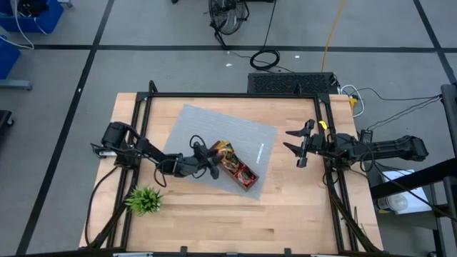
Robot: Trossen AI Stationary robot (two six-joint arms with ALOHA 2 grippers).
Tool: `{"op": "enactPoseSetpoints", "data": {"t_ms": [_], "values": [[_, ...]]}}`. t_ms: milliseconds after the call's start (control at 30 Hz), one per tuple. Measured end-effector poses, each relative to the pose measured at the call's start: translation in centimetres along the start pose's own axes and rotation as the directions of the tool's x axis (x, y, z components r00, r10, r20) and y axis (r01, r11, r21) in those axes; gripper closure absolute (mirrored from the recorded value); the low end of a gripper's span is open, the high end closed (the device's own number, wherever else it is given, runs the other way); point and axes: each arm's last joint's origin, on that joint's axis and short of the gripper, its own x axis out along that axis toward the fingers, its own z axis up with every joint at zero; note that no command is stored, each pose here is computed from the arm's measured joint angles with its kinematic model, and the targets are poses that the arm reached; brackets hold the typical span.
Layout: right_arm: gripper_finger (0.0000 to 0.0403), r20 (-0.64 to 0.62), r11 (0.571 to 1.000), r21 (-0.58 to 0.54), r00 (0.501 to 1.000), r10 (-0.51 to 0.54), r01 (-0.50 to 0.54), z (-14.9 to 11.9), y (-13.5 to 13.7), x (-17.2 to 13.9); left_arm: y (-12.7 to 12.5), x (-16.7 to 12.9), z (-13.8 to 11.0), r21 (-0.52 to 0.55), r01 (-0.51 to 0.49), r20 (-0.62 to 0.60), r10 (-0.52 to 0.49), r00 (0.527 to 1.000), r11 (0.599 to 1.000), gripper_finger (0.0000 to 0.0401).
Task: Pick & Place Tea
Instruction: Put the yellow tea bag into the wooden organizer, then return to Home Position
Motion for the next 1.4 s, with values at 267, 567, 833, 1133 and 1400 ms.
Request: {"op": "enactPoseSetpoints", "data": {"t_ms": [267,567,833,1133,1400], "values": [[0.0218,0.0,1.0,0.0,1.0,0.0,0.0,0.0,0.0,0.0,-0.2,-0.1,0.5,0.07,0.006,0.018,-0.008,1.0,0.998,0.017],[0.0218,0.0,1.0,0.0,1.0,0.0,0.0,0.0,0.0,0.0,-0.4,-0.6,3.0,0.196,-0.03,0.093,0.012,0.996,0.98,0.0149],[0.0218,-0.002,1.0,-0.001,1.0,0.001,-0.001,0.0,0.0,0.0,-0.3,-3.0,7.3,0.423,-0.116,0.125,0.069,0.99,0.899,0.0148],[0.0218,0.0,1.0,0.0,1.0,0.0,0.0,0.0,0.0,0.0,1.7,-8.9,13.5,0.516,-0.171,0.071,0.157,0.985,0.84,0.0148],[0.0218,0.0,1.0,0.0,1.0,0.0,0.0,0.0,0.0,0.0,4.8,-14.4,15.6,0.508,-0.14,0.034,0.143,0.989,0.85,0.0148]]}}
